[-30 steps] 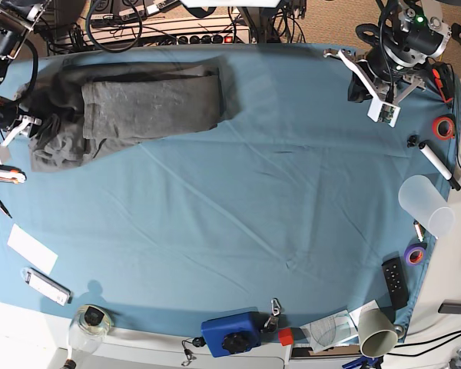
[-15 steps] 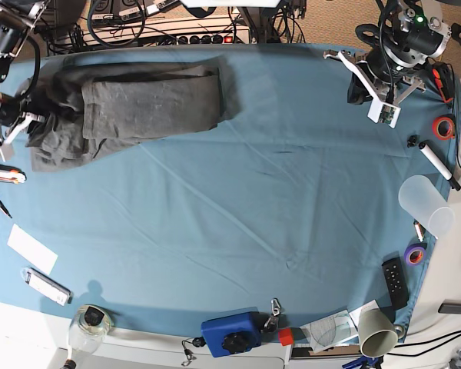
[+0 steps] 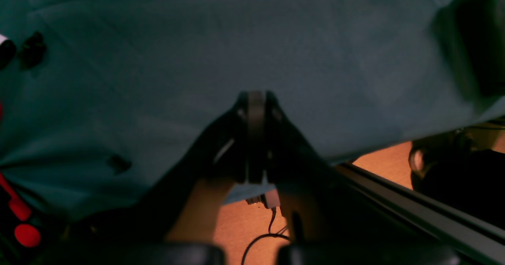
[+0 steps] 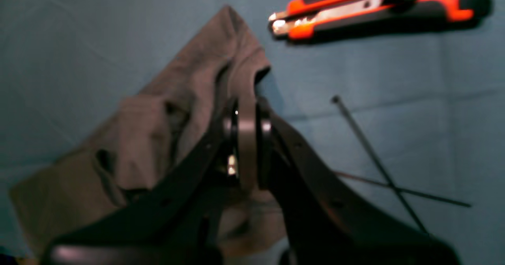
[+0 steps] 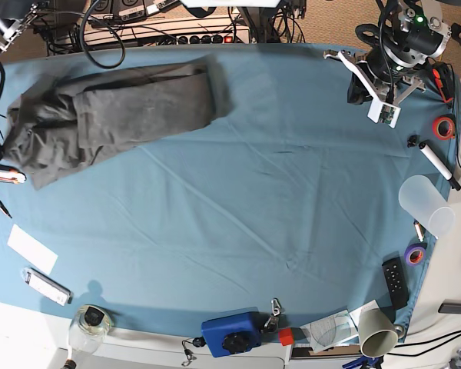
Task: Fold the T-shirt properly
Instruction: 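Lift the shirt end with the right gripper and fold it over the stack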
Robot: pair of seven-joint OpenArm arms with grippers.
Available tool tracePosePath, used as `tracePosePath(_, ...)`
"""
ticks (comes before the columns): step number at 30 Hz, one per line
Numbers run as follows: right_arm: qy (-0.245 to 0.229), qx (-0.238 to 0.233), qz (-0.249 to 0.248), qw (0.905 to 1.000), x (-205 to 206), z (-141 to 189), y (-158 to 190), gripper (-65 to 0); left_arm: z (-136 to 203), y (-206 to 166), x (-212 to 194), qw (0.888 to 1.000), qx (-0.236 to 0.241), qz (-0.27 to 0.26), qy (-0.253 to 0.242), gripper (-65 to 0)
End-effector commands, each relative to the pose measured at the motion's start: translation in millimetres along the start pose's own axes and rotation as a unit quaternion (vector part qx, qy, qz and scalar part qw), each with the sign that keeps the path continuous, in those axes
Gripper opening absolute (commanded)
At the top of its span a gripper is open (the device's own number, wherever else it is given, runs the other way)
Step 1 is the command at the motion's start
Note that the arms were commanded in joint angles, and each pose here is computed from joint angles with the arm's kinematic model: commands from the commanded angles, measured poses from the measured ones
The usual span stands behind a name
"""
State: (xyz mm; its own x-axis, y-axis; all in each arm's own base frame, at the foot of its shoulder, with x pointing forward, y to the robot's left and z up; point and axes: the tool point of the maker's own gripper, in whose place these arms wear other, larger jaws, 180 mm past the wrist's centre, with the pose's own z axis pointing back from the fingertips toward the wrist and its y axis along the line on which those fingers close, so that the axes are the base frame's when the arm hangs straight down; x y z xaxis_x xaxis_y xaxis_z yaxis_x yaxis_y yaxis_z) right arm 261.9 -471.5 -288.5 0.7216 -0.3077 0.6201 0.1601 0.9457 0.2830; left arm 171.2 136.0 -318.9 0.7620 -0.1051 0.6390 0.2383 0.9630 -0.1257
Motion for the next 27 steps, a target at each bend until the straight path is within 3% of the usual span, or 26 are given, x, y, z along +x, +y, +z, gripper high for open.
tracePosePath(1, -0.034, -0.004, 0.013, 0.9993, 26.9, 18.6, -2.5, -65.0, 3.5, -2.0, 8.6, 1.0, -0.003, -0.006, -0.018, -65.0)
tracePosePath(8, -0.09, 0.073, -0.005, 0.9933, 46.0, 24.9, 23.7, -65.0, 3.5, -2.0, 9.6, 1.0, -0.003, -0.006, -0.021, -65.0)
tracePosePath(14, -0.163, 0.164, -0.023, 0.9725, 70.6, 37.9, 54.2, -65.0, 3.5, -2.0, 9.8, 1.0, -0.003, -0.006, -0.022, -65.0)
tracePosePath(20, -0.146, 0.178, -0.015, 0.9731, 47.2, 31.5, 67.0, -65.0, 3.5, -2.0, 9.5, 1.0, -0.003, -0.006, -0.021, -65.0)
tracePosePath(27, -0.126, 0.197, 0.06, 0.9704, 15.6, 32.9, 116.0, -65.0, 3.5, -2.0, 9.8, 1.0, -0.003, -0.006, -0.022, -65.0)
